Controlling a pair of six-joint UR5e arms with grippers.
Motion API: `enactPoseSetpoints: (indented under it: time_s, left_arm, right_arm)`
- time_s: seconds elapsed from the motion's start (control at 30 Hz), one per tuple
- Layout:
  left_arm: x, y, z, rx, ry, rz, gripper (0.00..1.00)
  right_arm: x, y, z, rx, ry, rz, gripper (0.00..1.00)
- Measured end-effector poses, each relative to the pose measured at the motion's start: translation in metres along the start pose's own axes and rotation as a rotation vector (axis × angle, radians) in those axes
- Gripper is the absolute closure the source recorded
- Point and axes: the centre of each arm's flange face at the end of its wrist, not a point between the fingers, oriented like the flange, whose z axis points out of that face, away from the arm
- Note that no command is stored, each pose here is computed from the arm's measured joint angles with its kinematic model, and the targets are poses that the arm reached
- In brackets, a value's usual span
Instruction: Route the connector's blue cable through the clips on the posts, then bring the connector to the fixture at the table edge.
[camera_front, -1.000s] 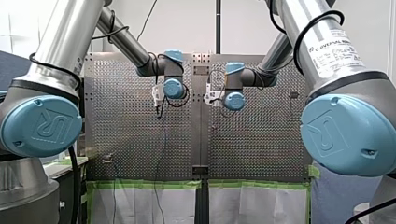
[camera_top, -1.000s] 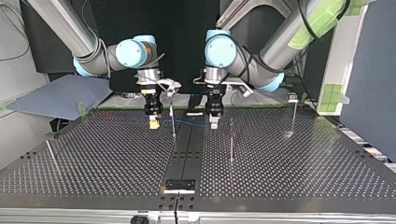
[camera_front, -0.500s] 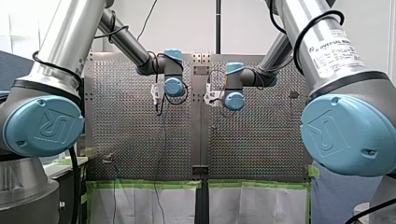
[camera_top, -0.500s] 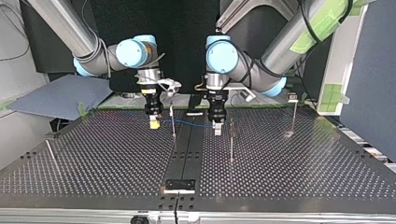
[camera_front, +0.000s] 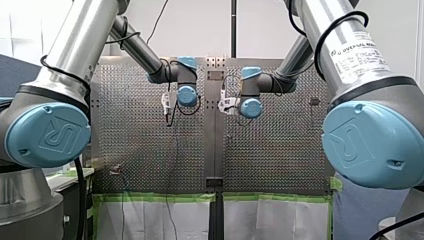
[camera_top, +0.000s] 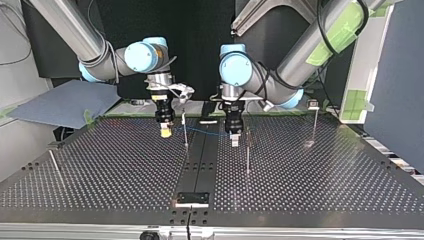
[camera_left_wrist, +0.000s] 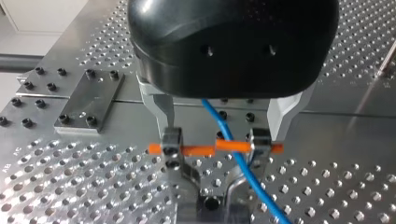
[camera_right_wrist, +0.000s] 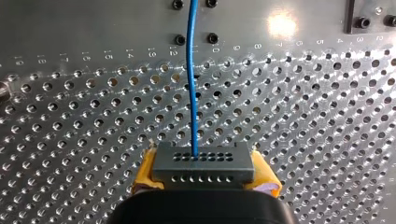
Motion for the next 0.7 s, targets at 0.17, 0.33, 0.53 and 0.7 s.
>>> enactPoseSetpoints:
  time_s: [0.17, 0.33, 0.53, 0.7]
  left_arm:
    - [-0.0019, 0.0007, 0.0008, -0.034, -0.021, 0.003, 0.0]
    - [-0.004, 0.002, 0.0016, -0.069, -0.042, 0.013, 0.0]
    - [-0.0044, 0.001, 0.0014, -0.073, -0.048, 0.019, 0.0]
    - [-0.004, -0.0025, -0.0001, -0.054, -0.047, 0.022, 0.0]
  right_arm:
    - [-0.0004, -0.0003, -0.0006, 0.001, -0.005, -0.002, 1.0]
    - [-0.0011, -0.0012, -0.0015, 0.002, -0.011, -0.003, 1.0]
    - [-0.0025, -0.0014, -0.0031, 0.002, -0.026, -0.004, 1.0]
    - [-0.0032, -0.0021, -0.0042, 0.002, -0.033, -0.004, 1.0]
